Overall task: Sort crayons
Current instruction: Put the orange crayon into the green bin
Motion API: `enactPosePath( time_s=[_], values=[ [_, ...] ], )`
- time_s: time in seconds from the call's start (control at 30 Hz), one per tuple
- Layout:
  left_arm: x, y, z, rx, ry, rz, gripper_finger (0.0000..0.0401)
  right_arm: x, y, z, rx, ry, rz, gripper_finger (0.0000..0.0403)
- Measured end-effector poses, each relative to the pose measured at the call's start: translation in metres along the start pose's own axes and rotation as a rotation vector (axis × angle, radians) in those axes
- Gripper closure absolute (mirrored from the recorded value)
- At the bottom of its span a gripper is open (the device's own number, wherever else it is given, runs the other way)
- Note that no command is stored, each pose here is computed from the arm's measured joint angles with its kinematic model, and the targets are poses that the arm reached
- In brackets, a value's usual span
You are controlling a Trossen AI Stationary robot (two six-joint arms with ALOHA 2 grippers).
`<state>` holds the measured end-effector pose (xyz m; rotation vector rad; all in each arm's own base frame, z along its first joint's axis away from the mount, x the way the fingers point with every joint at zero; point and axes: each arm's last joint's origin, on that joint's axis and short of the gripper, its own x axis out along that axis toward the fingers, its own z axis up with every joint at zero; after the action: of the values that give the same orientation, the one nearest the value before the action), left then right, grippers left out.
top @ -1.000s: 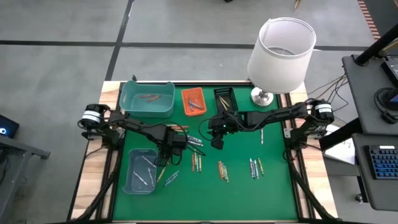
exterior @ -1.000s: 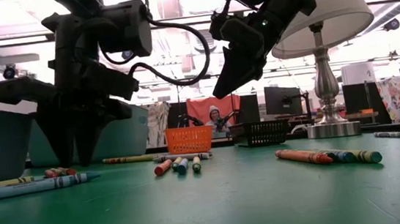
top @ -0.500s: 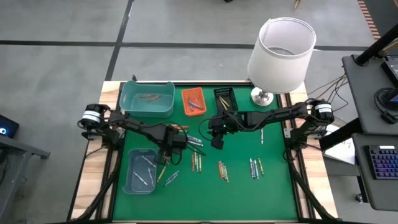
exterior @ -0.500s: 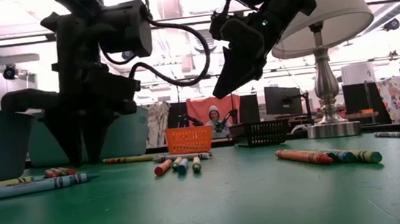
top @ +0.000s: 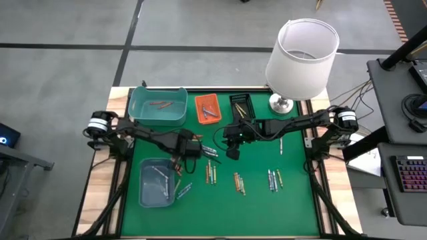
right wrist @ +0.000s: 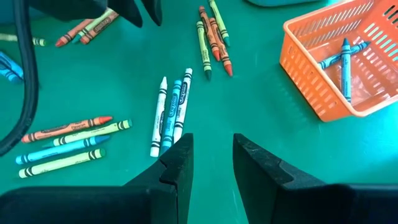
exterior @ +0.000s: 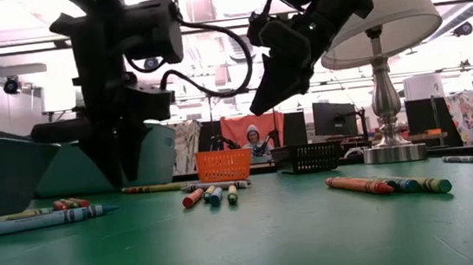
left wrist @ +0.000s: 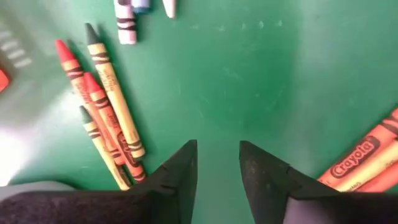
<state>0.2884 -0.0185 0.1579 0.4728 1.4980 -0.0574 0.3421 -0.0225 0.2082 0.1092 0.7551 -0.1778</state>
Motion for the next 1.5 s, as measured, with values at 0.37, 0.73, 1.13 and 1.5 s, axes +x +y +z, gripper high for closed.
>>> enactPosePath(
  time_s=[0.37,0.73,1.13,1.5],
  values=[
    [-0.011,0.002,-0.002,-0.02,-0.022,-0.01,0.0315,0.0,0.0,0.0,0.0,-0.003,0.0,0.0303],
    [-0.038,0.007,-0.01,-0.06,-0.114,0.012,0.0315,0.0,0.0,0.001,-0.003,-0.008,0.001,0.0303],
    [-0.059,0.011,-0.011,-0.098,-0.273,-0.003,0.0315,-0.012,0.003,0.034,0.02,-0.099,0.014,0.0303],
    [-0.075,0.012,-0.013,-0.186,-0.402,0.012,0.0315,-0.032,0.016,0.049,0.332,0.095,0.218,0.0303]
  ],
)
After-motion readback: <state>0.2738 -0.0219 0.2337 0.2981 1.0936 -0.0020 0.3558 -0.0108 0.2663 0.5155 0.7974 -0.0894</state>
